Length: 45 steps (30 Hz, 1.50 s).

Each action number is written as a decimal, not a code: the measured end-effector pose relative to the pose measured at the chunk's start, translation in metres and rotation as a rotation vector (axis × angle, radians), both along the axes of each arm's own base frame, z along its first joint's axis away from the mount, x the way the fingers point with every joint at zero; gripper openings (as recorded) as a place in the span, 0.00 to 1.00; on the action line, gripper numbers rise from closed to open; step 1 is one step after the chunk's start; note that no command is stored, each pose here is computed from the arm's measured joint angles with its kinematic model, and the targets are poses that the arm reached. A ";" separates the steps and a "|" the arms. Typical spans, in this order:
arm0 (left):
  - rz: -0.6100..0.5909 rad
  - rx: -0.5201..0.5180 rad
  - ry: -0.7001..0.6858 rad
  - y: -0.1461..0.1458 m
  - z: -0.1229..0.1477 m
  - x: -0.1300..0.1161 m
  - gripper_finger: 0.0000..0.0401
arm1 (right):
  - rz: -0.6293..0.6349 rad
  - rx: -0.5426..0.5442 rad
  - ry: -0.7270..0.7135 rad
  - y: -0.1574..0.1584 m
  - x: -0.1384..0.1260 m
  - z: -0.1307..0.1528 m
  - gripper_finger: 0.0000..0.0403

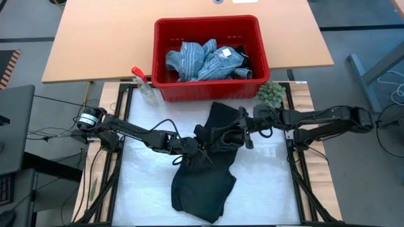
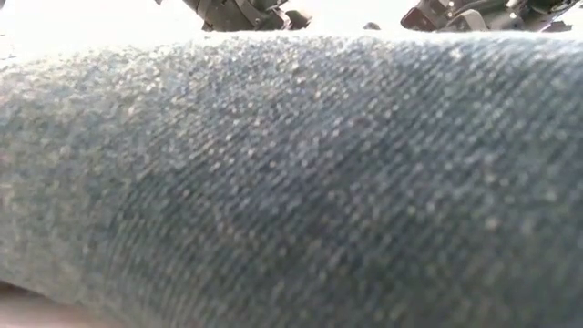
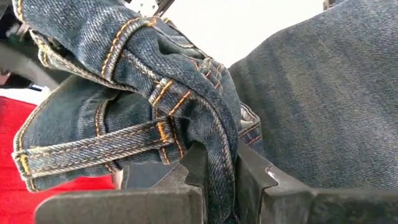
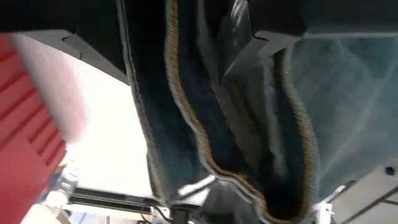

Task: Fold Laundry from Bin
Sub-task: Fold the dark blue pants

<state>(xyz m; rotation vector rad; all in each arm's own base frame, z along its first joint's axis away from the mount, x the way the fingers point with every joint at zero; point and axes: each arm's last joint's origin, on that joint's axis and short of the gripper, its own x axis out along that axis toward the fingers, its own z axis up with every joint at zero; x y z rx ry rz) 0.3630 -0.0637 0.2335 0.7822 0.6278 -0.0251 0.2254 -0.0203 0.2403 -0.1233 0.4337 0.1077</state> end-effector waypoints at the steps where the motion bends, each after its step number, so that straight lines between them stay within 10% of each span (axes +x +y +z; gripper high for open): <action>1: 0.009 -0.005 -0.003 0.001 0.000 0.000 0.06 | 0.006 0.002 -0.007 0.002 0.000 0.001 0.56; 9: 0.121 -0.133 -0.052 0.015 0.001 0.003 0.20 | 0.013 0.066 -0.043 0.011 0.002 0.005 0.07; 15: 0.299 -0.272 -0.051 0.033 0.000 0.000 0.35 | -0.035 0.024 -0.048 0.018 -0.008 0.009 0.06; 29: 0.179 -0.764 -0.251 0.063 -0.015 -0.003 0.61 | -0.076 -0.173 -0.185 0.069 -0.048 -0.046 0.06; 45: 0.227 -0.886 -0.287 0.068 -0.019 0.002 0.67 | -0.120 -0.201 -0.204 0.080 -0.045 -0.051 0.06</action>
